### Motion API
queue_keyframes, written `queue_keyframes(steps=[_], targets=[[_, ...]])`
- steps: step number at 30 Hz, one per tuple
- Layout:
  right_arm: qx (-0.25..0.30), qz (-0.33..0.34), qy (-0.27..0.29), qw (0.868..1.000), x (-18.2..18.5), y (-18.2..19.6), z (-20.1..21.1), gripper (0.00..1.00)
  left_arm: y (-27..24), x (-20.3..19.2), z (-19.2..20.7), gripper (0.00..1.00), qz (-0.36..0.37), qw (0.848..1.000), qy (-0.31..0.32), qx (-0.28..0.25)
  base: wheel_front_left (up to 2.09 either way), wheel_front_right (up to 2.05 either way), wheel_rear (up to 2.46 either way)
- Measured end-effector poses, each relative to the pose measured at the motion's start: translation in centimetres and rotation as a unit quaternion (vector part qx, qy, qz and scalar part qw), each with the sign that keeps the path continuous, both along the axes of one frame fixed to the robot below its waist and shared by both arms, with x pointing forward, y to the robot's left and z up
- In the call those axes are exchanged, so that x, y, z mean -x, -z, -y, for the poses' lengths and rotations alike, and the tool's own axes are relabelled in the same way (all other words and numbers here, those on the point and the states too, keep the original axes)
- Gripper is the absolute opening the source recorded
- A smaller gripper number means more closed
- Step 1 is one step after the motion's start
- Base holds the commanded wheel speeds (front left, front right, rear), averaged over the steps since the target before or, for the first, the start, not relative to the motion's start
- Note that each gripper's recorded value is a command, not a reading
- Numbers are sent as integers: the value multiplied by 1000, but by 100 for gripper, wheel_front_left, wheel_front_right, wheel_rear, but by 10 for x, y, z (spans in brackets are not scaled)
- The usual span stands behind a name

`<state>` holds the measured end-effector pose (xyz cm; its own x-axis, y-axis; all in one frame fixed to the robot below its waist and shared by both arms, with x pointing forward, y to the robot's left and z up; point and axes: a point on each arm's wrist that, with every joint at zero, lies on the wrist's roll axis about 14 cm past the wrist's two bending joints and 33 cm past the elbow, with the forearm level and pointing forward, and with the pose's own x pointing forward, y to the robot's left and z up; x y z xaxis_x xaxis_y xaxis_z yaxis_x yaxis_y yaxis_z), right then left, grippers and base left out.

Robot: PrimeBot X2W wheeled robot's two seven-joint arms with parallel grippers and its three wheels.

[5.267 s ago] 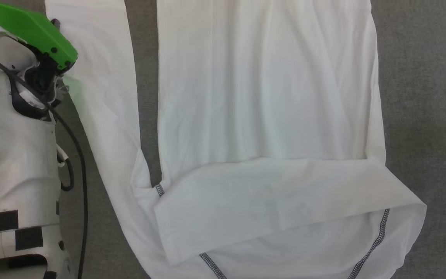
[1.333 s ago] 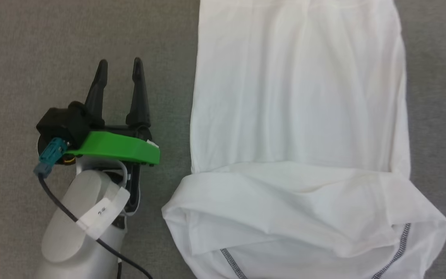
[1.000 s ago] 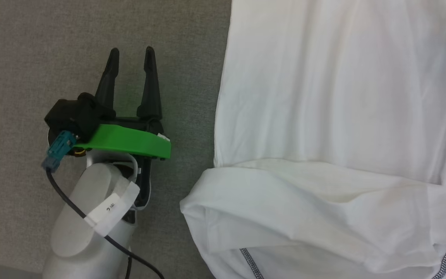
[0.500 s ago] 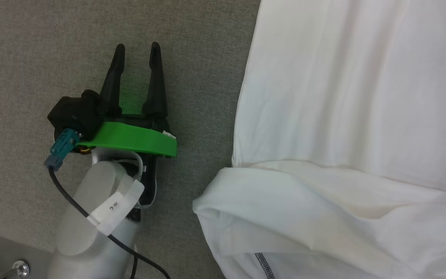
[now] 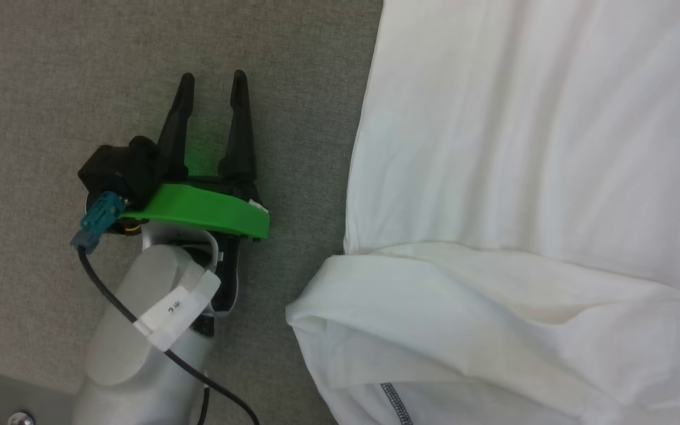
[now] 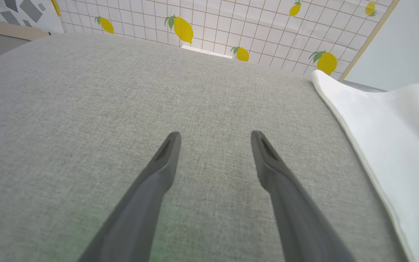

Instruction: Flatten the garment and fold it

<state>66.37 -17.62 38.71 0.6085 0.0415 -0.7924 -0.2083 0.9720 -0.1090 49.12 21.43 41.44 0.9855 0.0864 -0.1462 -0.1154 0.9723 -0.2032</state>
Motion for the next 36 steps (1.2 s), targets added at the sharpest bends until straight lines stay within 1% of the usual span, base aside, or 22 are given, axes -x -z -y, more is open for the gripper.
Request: queue_keyframes(steps=[3, 8, 13, 16, 19, 22, 23, 26, 27, 31, 35, 36], targets=[[-8, 36, -2, 999, -4, -18, 0, 0, -5, -2, 4, 100, 2, 1000, 7, 8, 0, 0, 0], [-13, 54, -7, 998, 5, -32, 3, 0, -14, -18, 18, 100, -9, 999, 31, 35, 0, 0, 0], [-17, 72, -11, 997, 13, -48, 6, 0, -22, -59, 46, 100, -58, 994, 76, 61, 0, 0, 0], [-16, 75, -17, 997, 18, -50, 4, 0, -23, -85, 68, 100, -100, 987, 109, 58, 0, 0, 0], [-13, 74, -26, 997, 23, -50, 3, 0, -24, -108, 85, 100, -139, 981, 133, 39, 0, 0, 0], [-13, 70, -38, 997, 28, -45, 0, 0, -17, -127, 92, 100, -183, 973, 142, 14, 0, 0, 0], [-10, 68, -42, 997, 30, -43, 0, 0, -11, -131, 93, 100, -204, 968, 146, -6, 0, 0, 0], [-7, 63, -48, 997, 34, -38, 2, 0, 5, -140, 96, 100, -250, 956, 148, -36, 0, 0, 0], [-6, 61, -49, 997, 36, -36, 4, 0, 9, -143, 98, 100, -261, 953, 149, -39, 0, 0, 0], [7, 49, -47, 998, 40, -26, 17, 0, 24, -153, 106, 100, -284, 944, 155, -56, 0, 0, 0], [17, 36, -47, 998, 43, -14, 27, 0, 39, -160, 105, 100, -304, 936, 156, -88, 0, 0, 0], [19, 34, -47, 998, 43, -12, 28, 0, 43, -162, 103, 100, -313, 931, 157, -100, 0, 0, 0]])
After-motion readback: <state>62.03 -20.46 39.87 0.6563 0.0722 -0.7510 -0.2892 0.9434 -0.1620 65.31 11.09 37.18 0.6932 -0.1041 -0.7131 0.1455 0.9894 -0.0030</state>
